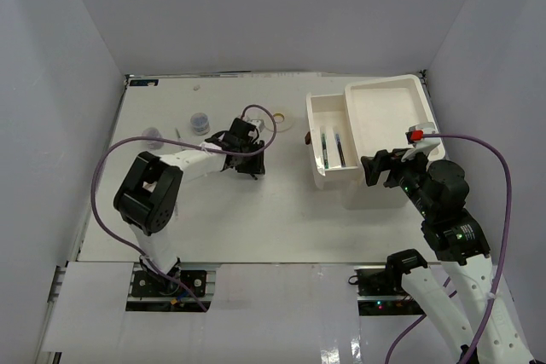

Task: Sort the stationery into containers
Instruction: Move the pen to the center of the board, then pick up the pen from the center of the board.

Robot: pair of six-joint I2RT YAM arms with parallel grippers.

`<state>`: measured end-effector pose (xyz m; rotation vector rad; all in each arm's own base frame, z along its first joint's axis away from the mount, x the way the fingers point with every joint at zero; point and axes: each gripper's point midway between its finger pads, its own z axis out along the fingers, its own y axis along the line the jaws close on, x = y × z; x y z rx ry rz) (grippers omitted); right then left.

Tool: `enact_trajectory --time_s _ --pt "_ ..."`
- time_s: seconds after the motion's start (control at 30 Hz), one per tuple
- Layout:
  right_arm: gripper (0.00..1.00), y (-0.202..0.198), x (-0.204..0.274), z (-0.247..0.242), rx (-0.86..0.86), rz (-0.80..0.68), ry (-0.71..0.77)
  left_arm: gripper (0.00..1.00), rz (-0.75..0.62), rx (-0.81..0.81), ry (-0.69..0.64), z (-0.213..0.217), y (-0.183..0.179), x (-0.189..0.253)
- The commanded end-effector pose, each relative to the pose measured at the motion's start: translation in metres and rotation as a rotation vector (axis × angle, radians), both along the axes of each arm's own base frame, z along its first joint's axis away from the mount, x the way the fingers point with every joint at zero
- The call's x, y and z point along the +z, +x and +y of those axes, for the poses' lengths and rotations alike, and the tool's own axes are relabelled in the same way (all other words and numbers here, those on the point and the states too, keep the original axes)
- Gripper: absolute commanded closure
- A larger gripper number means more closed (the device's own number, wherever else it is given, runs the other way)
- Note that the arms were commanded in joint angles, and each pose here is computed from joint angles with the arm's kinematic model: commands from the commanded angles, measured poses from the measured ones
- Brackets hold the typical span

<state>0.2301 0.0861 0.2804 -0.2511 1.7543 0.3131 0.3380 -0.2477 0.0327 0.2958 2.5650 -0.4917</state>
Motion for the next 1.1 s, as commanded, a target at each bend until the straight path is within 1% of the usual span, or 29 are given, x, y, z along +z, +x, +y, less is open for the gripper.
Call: enact_trajectory --time_s 0.0,0.07,0.1,0.13,0.17,0.2,0.23,0.27,0.3,0.33,0.47,0.6,0.77,0.9,1.07 --pt "0.1 -0.003 -0.016 0.004 0.012 0.068 0.012 0.56 -0.075 0.036 -0.078 -0.007 0.006 0.054" --pt "0.1 -0.003 -0.015 0.004 0.013 0.067 0.014 0.54 -0.09 0.121 -0.097 -0.004 0.012 0.071" --pt "0.1 -0.003 -0.014 0.004 0.012 0.066 0.015 0.52 -0.121 0.159 -0.122 -0.003 0.016 0.09" --pt "0.1 -0.003 -0.014 0.004 0.012 0.065 0.017 0.51 -0.11 0.203 -0.122 0.001 0.015 0.096" --pt "0.1 -0.003 -0.014 0.004 0.013 0.063 0.017 0.51 -0.135 0.291 -0.087 0.015 0.021 0.099" --pt "0.1 -0.003 -0.014 0.004 0.012 0.063 0.017 0.49 -0.129 0.37 -0.104 0.02 0.021 0.106" --pt "0.1 -0.003 -0.012 0.004 0.012 0.059 0.019 0.49 -0.109 0.418 -0.076 0.029 0.016 0.104" --pt "0.1 -0.004 -0.013 0.004 0.012 0.06 0.017 0.48 -0.122 0.468 -0.052 0.038 0.018 0.103" --pt "0.1 -0.004 -0.013 0.004 0.014 0.06 0.017 0.47 -0.11 0.514 -0.059 0.041 0.017 0.1" --pt "0.1 -0.004 -0.014 0.004 0.014 0.062 0.014 0.46 -0.091 0.537 -0.039 0.047 0.012 0.091" --pt "0.1 -0.005 -0.014 0.003 0.016 0.055 0.009 0.46 -0.04 0.6 -0.006 0.053 0.007 0.071" --pt "0.1 -0.007 -0.015 0.002 0.014 0.051 0.01 0.48 -0.037 0.678 0.027 0.061 0.011 0.053" --pt "0.1 -0.009 -0.017 0.001 0.016 0.045 0.003 0.49 -0.017 0.718 0.031 0.054 0.024 0.037" --pt "0.1 -0.012 -0.02 -0.002 0.009 0.043 -0.007 0.49 -0.003 0.73 0.062 0.051 0.034 0.022" --pt "0.1 -0.014 -0.02 -0.005 -0.002 0.034 -0.013 0.5 0.037 0.736 0.103 0.053 0.032 -0.002"
